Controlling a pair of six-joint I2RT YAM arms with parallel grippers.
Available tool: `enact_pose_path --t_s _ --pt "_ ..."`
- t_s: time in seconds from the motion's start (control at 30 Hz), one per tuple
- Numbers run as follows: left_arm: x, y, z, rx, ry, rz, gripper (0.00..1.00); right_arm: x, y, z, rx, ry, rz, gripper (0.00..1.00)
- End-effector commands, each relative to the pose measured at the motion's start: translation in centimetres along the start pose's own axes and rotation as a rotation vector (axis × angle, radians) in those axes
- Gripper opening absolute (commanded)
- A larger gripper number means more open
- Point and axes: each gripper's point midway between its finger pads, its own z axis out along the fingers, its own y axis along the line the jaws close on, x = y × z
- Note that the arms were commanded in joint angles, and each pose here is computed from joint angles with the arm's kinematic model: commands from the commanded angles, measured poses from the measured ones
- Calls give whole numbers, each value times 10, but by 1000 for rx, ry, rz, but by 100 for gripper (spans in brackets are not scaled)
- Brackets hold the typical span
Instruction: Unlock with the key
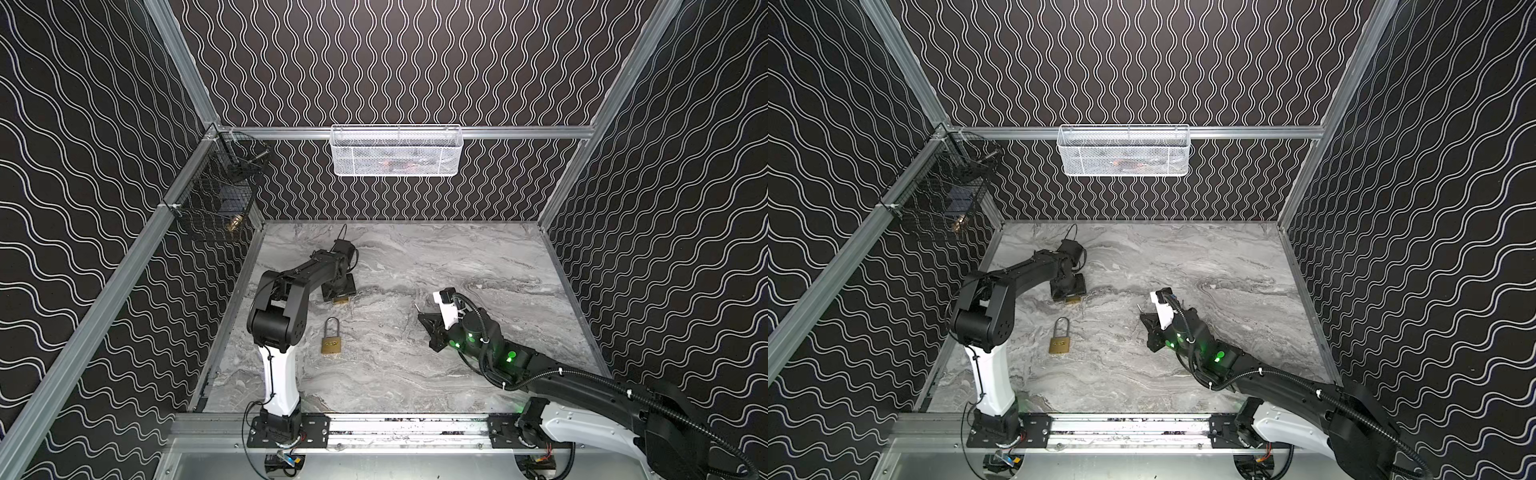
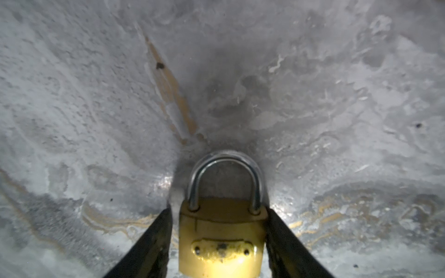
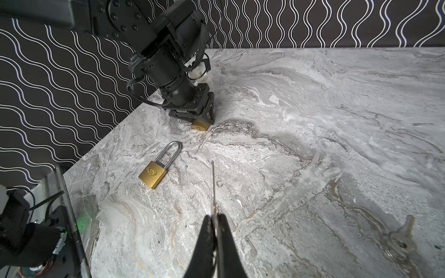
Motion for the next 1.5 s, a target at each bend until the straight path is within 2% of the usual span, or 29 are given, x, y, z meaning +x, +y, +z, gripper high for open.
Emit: enact_pose_path --t_s 0.0,0.13,0.27,0.4,0.5,0.67,0.77,0.87,1.0,1.2,1.47 --pt "5 0 5 -10 18 5 59 -2 1 0 -1 2 -7 0" --pt "10 -3 8 -2 36 15 54 0 3 2 -15 7 -6 0" --pt "10 -10 5 45 27 5 39 -1 6 6 -25 13 -8 0" --pt "6 -19 -9 106 5 -7 38 -4 7 13 -19 20 -23 0" --pt "-3 -33 -37 200 -58 -31 37 -4 7 18 -18 15 -37 0" --pt "-17 -77 -106 432 -233 -52 35 3 -2 29 0 -29 -27 0" --pt "-13 -109 -151 602 -358 -56 34 2 -11 33 36 -71 14 0" --pt "3 -132 -187 751 -462 -79 33 2 -28 42 142 -64 64 0" --pt "19 -145 -215 890 -561 -153 32 3 -33 49 193 -53 106 0" --pt "32 -149 -235 1077 -651 -261 30 4 -23 47 182 -73 134 0" --pt "39 -142 -238 1120 -691 -283 29 3 -9 54 155 -58 131 0"
